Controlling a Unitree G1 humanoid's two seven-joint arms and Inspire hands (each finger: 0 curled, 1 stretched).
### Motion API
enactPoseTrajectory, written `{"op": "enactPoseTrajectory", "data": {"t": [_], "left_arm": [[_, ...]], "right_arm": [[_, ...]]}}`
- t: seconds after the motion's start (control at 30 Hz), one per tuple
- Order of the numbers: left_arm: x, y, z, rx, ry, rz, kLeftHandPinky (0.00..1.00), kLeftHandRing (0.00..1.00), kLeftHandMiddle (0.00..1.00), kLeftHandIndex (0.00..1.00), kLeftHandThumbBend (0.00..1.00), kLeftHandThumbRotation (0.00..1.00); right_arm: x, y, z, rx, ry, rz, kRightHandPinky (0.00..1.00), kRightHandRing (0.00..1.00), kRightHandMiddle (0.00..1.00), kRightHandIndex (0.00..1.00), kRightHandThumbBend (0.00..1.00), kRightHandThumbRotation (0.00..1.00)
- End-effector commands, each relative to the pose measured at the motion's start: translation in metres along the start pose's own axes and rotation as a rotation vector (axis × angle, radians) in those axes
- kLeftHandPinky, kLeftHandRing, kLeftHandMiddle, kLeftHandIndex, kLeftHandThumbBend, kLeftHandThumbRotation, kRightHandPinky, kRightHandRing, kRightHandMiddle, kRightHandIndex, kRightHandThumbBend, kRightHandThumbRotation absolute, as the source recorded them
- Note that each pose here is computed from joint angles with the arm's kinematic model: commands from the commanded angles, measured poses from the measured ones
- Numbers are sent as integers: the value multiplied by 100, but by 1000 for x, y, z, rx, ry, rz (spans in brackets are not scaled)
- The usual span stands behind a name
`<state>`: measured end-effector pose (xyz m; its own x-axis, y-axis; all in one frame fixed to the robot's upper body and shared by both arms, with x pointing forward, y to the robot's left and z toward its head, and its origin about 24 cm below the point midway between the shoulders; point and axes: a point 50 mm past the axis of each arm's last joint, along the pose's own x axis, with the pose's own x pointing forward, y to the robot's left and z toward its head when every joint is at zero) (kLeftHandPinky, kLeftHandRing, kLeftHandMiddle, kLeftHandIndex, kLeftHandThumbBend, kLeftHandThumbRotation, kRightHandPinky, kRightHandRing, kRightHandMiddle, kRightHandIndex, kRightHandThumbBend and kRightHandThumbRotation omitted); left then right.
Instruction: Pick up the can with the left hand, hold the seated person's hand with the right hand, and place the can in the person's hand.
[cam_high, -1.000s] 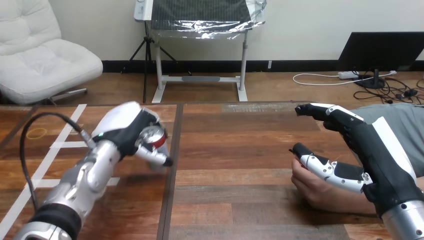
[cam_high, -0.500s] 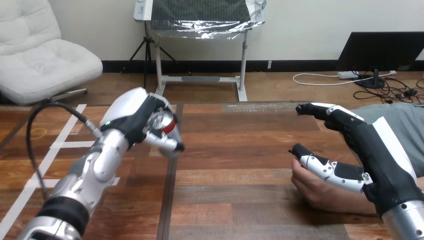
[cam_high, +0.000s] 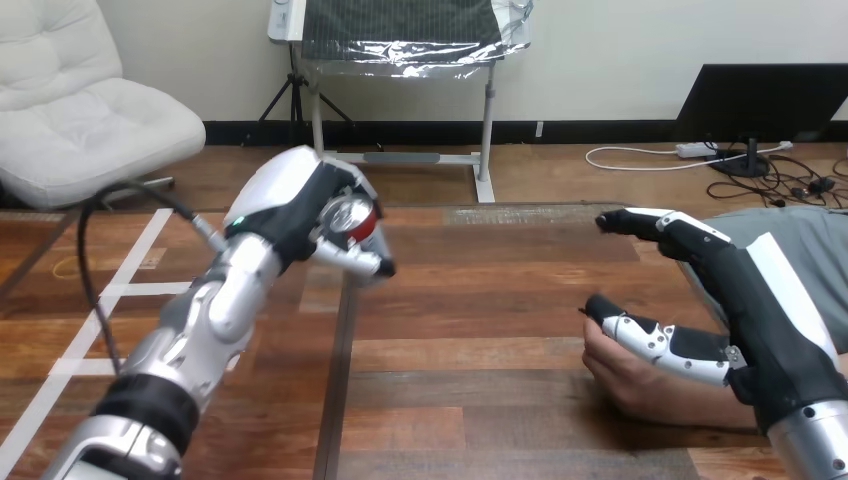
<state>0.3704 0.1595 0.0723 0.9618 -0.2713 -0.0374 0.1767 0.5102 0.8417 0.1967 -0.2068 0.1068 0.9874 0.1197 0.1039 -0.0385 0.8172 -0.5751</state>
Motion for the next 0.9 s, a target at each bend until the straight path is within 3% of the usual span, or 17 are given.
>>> {"op": "enactPoseTrajectory", "data": {"t": [0.0,0.5,0.87], "left_arm": [[21,40,44,-7,-139,126,35,41,47,50,68,0],[30,40,61,-31,-165,127,35,41,48,49,68,0],[34,39,73,-49,-192,140,36,41,47,48,69,0]], "right_arm": [[8,-15,18,-71,-91,-61,80,82,80,74,60,0],[7,-23,21,-23,-91,-38,82,86,84,76,60,0],[6,-35,20,-95,-74,2,86,89,86,79,64,0]]}}
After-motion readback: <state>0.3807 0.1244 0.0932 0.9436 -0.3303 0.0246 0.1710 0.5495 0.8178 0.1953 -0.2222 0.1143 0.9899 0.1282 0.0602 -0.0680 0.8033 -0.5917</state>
